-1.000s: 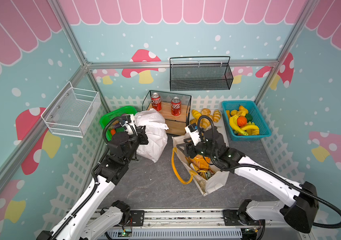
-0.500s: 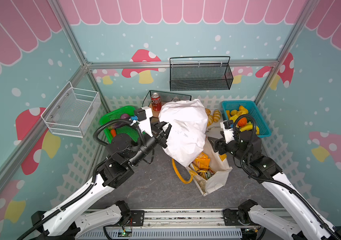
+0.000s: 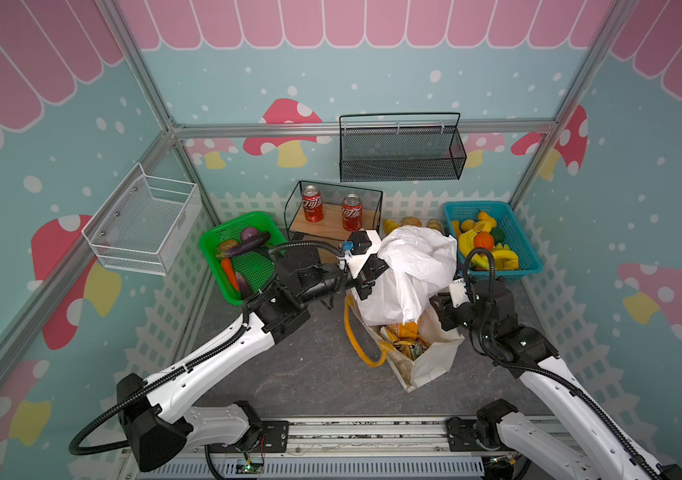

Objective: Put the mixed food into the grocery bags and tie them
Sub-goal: 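Lift the tied white bag with the left gripper over the paper bag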

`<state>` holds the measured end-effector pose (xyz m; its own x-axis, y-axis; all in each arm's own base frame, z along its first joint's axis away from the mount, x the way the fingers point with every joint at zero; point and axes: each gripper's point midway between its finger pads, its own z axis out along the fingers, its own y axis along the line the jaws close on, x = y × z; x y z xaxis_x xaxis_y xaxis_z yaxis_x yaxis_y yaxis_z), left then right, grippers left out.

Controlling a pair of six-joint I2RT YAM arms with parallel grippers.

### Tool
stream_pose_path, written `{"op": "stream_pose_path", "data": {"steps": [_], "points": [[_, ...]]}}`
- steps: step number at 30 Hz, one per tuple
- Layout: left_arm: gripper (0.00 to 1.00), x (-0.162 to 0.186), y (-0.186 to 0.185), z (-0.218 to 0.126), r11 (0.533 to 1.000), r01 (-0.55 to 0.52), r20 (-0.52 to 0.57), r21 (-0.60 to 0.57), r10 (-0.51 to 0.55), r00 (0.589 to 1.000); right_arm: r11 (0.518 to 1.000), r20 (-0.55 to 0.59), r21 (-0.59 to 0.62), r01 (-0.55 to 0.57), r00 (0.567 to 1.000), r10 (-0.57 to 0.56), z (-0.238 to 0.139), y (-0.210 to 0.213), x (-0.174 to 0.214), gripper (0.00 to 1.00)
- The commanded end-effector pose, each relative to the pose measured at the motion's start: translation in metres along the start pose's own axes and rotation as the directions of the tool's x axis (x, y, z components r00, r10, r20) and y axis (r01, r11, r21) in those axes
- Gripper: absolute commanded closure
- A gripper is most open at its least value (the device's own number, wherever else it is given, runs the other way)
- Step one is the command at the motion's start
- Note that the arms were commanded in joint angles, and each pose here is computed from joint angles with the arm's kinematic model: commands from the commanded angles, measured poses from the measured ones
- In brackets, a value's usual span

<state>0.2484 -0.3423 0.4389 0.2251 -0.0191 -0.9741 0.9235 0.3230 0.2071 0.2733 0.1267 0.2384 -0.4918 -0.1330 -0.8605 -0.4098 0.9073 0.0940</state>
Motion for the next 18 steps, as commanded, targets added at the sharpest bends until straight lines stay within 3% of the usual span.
{"op": "stream_pose_path", "data": {"steps": [1,6,10,13,18], "points": [[1.0,-0.023,-0.009,-0.008,0.974,-0.166,0.109,0.154,0.15,0.983,1.0,0.02,-0.016,-0.005,1.0,0.005,-0.003,0.0,-0.002,0.89],[1.0,-0.003,-0.004,-0.019,0.953,-0.198,0.1,0.229,0.179,0.979,1.0,0.055,-0.025,-0.018,0.998,0.019,-0.006,-0.003,-0.01,1.0],[1.0,0.019,-0.014,-0.027,0.909,-0.25,0.052,0.333,0.247,0.968,0.999,0.071,-0.041,-0.026,0.997,0.029,-0.005,-0.005,-0.016,1.0],[1.0,0.039,-0.021,-0.033,0.885,-0.225,-0.036,0.407,0.262,0.964,0.998,0.094,-0.055,-0.033,0.995,0.038,-0.006,-0.008,-0.026,1.0],[1.0,0.073,-0.029,-0.044,0.838,-0.24,-0.149,0.49,0.351,0.924,0.995,0.13,-0.084,-0.054,0.989,0.065,-0.006,-0.015,-0.04,1.0]]}}
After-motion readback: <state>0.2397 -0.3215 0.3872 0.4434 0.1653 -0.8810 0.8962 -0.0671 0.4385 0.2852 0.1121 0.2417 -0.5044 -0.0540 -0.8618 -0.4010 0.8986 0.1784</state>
